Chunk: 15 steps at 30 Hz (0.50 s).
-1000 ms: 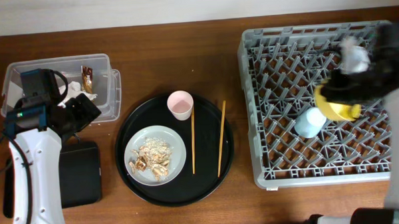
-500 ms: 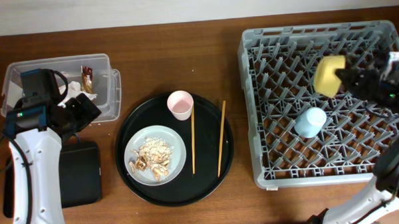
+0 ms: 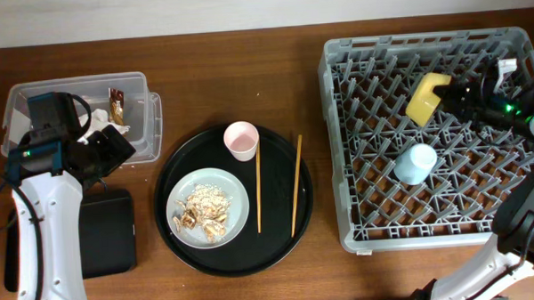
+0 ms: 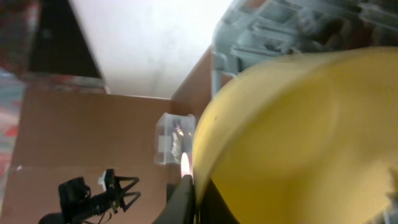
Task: Sort waste into correct bins and load items into the dishwasher rack
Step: 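Carry the yellow bowl to the rack and set it down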
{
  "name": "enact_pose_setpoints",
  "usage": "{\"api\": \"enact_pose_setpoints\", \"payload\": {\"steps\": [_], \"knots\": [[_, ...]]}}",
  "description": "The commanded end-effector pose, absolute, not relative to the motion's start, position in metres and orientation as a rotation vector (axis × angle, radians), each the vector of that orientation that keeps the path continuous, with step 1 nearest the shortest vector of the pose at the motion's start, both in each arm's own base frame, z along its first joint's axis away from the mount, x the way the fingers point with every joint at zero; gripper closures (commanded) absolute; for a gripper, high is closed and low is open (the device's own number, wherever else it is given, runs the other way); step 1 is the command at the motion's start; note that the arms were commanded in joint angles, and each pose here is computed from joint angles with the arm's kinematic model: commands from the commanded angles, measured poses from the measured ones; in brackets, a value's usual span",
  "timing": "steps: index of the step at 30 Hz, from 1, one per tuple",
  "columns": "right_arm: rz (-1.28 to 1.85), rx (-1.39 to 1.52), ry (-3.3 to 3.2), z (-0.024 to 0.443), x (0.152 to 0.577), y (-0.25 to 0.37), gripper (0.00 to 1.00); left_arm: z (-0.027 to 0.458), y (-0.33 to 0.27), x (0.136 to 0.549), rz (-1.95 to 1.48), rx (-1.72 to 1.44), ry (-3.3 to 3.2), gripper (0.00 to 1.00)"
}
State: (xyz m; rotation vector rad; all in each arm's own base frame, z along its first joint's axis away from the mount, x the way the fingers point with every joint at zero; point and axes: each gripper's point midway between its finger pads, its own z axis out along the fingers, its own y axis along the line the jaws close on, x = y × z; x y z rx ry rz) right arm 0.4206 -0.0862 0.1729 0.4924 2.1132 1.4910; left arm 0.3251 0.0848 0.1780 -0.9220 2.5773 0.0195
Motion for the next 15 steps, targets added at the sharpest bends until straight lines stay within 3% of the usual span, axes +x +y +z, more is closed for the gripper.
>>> {"api": "enact_pose_setpoints", "payload": {"steps": [1, 3, 5, 8, 10, 13, 15], "knots": [[1.037, 0.684, 2.454, 0.128, 0.406, -0.117, 0.88, 0.184, 0.087, 0.327, 0.021, -0.933, 2.553, 0.01], [0.813, 0.74, 2.551, 0.143, 0.39, -0.133, 0.69, 0.184, 0.087, 0.327, 0.021, -0.933, 2.553, 0.01], [0.6, 0.874, 2.596, 0.161, 0.372, -0.151, 0.62, 0.184, 0.087, 0.327, 0.021, -0.933, 2.553, 0.01], [0.313, 1.019, 2.555, 0.199, 0.342, -0.169, 0.59, 0.184, 0.087, 0.327, 0.021, -0.933, 2.553, 0.01], [0.294, 0.978, 2.512, 0.221, 0.337, -0.162, 0.59, 0.184, 0.087, 0.327, 0.021, -0.933, 2.553, 0.01], [0.31, 0.862, 2.532, 0.229, 0.347, -0.135, 0.59, 0.184, 0.087, 0.327, 0.021, -0.933, 2.553, 0.01], [0.32, 0.718, 2.547, 0.231, 0.366, -0.11, 0.65, 0.184, 0.087, 0.327, 0.021, -0.933, 2.553, 0.01]]}}
